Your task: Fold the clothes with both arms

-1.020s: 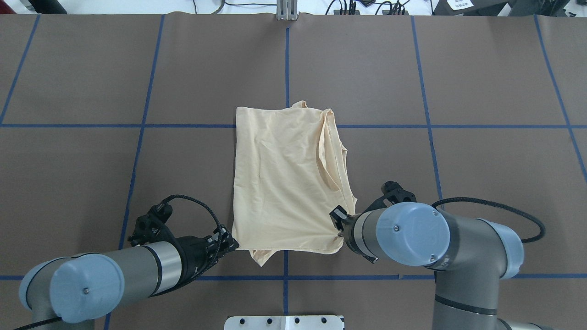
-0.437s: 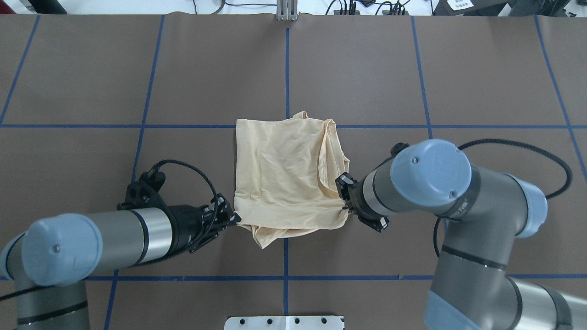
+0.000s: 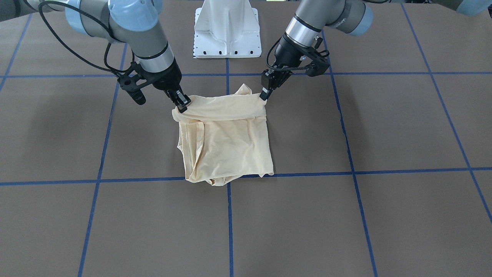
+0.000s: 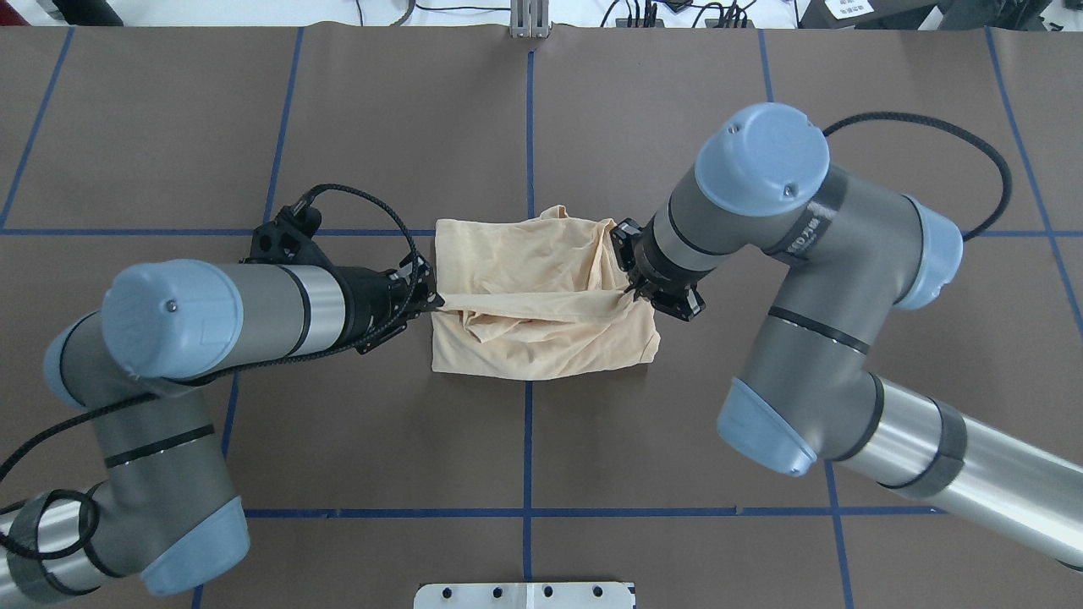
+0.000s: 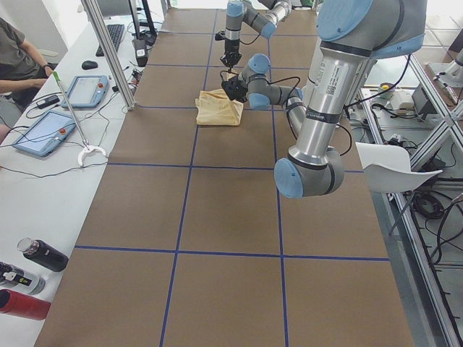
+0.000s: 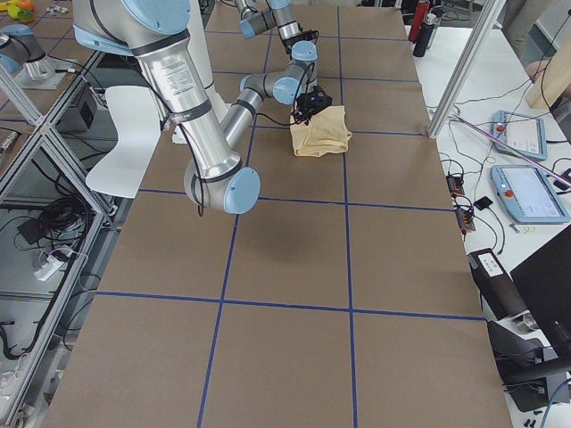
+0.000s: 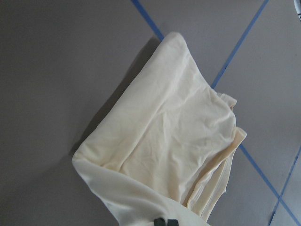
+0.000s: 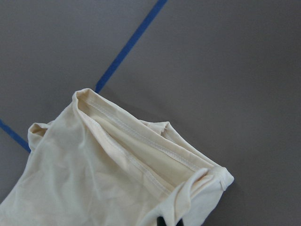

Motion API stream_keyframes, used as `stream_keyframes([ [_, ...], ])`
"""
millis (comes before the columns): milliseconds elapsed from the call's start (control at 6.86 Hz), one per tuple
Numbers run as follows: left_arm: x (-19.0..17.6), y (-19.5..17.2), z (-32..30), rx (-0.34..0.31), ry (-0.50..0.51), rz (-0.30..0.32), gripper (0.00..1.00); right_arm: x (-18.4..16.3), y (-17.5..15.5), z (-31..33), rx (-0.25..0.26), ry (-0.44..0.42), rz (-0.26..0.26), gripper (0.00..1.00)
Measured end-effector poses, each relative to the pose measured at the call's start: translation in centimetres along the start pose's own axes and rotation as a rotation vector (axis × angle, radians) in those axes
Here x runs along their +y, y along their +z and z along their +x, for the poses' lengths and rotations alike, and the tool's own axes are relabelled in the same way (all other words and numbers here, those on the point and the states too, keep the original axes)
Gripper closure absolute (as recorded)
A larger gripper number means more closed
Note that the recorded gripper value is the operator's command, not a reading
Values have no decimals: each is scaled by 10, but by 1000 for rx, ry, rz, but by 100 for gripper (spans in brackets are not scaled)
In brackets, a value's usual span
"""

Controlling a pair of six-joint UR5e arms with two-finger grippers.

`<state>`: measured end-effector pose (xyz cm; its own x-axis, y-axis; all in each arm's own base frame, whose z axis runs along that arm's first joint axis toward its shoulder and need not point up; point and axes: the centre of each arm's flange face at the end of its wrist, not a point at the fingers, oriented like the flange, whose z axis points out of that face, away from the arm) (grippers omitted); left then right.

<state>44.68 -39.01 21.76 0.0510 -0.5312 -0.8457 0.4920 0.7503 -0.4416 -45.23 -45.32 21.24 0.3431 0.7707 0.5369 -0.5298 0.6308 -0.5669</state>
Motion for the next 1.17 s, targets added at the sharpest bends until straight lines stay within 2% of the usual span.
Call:
stream_keyframes([
  [583,-70,63,29,-31,43,120,99,-46,58,-80,11,-16,-1,100],
  [728,-87,83,27,-31,52,136,49,-55,67,-90,26,-33,3,30],
  [874,-109,106,29,-33,75,159,0,-63,80,-104,29,-56,6,0],
  [1020,-134,120,36,-37,110,188,0,-78,89,-126,18,-80,3,0],
  [1165,-161,119,44,-39,141,208,0,-108,80,-149,9,-102,-13,0],
])
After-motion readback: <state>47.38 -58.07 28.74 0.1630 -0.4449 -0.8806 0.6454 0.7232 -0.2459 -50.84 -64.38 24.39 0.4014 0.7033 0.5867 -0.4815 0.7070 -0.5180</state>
